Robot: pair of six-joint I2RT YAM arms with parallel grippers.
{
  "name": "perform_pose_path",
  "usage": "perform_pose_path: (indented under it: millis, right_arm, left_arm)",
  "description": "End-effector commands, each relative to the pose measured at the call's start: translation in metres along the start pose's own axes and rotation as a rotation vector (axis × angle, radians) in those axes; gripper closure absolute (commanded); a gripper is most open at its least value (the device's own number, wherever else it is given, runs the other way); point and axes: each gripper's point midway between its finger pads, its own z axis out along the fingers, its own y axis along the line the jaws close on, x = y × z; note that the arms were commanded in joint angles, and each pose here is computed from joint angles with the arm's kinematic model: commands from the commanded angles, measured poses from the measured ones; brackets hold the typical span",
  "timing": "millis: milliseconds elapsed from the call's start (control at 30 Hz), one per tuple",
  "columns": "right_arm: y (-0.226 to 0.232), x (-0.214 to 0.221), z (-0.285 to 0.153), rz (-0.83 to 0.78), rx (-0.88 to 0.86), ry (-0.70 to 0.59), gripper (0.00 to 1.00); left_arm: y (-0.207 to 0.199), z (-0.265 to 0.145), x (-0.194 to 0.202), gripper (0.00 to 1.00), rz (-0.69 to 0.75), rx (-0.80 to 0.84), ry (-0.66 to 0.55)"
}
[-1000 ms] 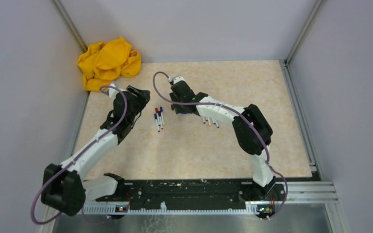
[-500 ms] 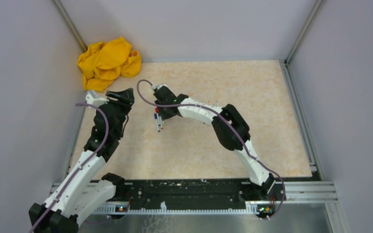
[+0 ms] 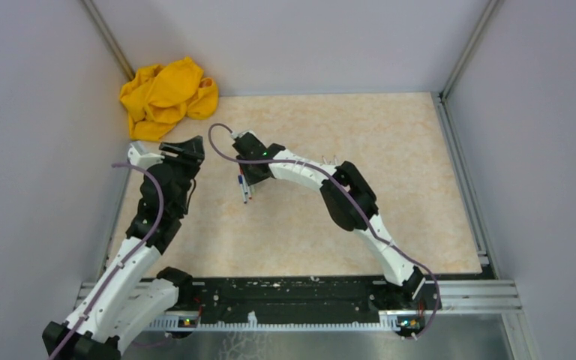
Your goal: Open the pen caps
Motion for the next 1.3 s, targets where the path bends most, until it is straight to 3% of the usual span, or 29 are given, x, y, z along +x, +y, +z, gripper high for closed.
perform_pose_path:
  millis: [0,333,367,467,533,800,1000,1267]
  right_arm:
    - [0.009,-0.011,-0.001,0.007,0.0,-0.028,0.62]
    - [0.005,0.009,0.012,-0.021,0.038,0.024,0.64]
    - [0.004,0.013,0.013,-0.026,0.045,0.031,0.67]
    - [-0.001,0.021,0.013,-0.027,0.064,0.046,0.91]
    - [-0.007,0.025,0.009,-0.023,0.082,0.04,0.98]
    - [-0.021,-0.007,-0.048,0.062,-0.012,-0.13,1.0]
    - [-0.026,-0.025,-0.093,0.093,-0.129,-0.225,1.0]
    - [-0.04,-0.03,-0.121,0.14,-0.235,-0.279,1.0]
  left_arm:
    - [0.002,-0.004,-0.002,0.39,0.002,-0.003,-0.007]
    - [0.006,-0.005,-0.005,0.39,0.001,-0.012,-0.023]
    - [0.008,-0.004,-0.004,0.39,0.003,-0.017,-0.024]
    - [0.014,-0.002,-0.003,0.37,0.012,-0.044,-0.033]
    - [0.018,0.0,-0.001,0.36,0.012,-0.062,-0.031]
    - [0.027,0.013,0.024,0.3,0.009,-0.097,0.034]
    - [0.028,0.032,0.075,0.28,0.004,-0.068,0.197]
    - [0.019,0.051,0.168,0.29,-0.011,0.014,0.548]
